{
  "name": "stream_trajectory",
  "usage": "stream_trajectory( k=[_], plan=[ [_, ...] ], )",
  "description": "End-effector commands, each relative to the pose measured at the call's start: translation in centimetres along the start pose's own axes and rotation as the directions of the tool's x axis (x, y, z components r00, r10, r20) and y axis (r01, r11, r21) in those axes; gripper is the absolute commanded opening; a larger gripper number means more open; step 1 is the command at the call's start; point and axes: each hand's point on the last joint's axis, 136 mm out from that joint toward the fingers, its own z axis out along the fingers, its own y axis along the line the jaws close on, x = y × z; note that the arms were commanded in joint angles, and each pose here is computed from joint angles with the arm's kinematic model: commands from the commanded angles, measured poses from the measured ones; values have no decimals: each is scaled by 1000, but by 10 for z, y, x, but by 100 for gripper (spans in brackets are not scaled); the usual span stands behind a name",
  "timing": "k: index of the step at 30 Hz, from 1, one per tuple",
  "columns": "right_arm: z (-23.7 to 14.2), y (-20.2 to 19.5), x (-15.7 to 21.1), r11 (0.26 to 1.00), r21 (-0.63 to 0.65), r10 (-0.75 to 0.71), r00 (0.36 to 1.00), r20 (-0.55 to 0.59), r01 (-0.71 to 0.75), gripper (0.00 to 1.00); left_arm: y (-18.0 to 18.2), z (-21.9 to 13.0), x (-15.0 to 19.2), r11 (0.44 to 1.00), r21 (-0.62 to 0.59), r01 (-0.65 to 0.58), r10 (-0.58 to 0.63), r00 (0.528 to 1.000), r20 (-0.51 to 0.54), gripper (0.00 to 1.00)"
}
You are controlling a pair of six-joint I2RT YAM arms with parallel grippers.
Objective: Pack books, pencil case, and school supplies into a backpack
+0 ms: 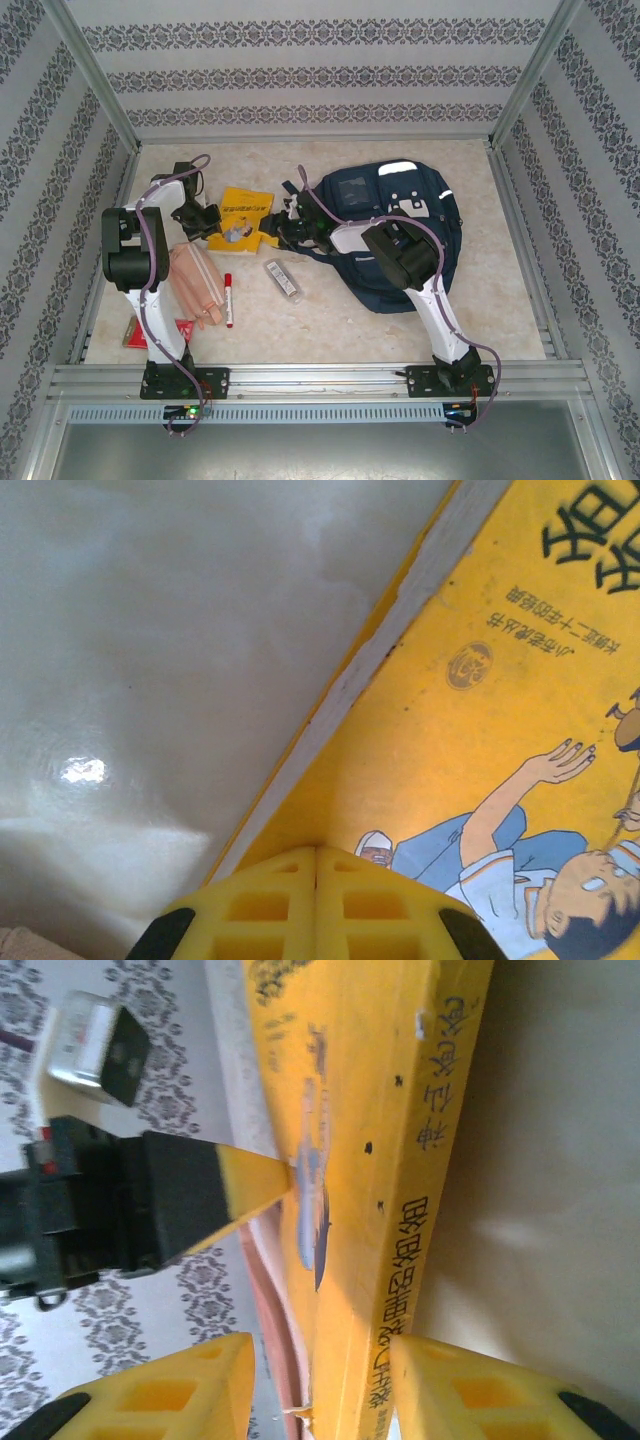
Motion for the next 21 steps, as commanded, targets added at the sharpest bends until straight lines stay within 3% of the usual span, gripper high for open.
stream_trajectory(
  k=[1, 11, 21],
  plan=[
    [1, 107, 30, 939, -290, -197, 980, -15, 185, 40, -20, 46, 39, 994, 113, -4, 25, 983, -183, 0],
    [-9, 72, 18, 977, -171, -117, 989, 90, 131, 38, -57, 49, 48, 981, 167, -103, 136, 970, -204, 0],
    [-43, 41, 12, 993, -58, -87, 979, 185, 99, 37, -107, 55, 56, 966, 206, -157, 196, 963, -186, 0]
  ],
)
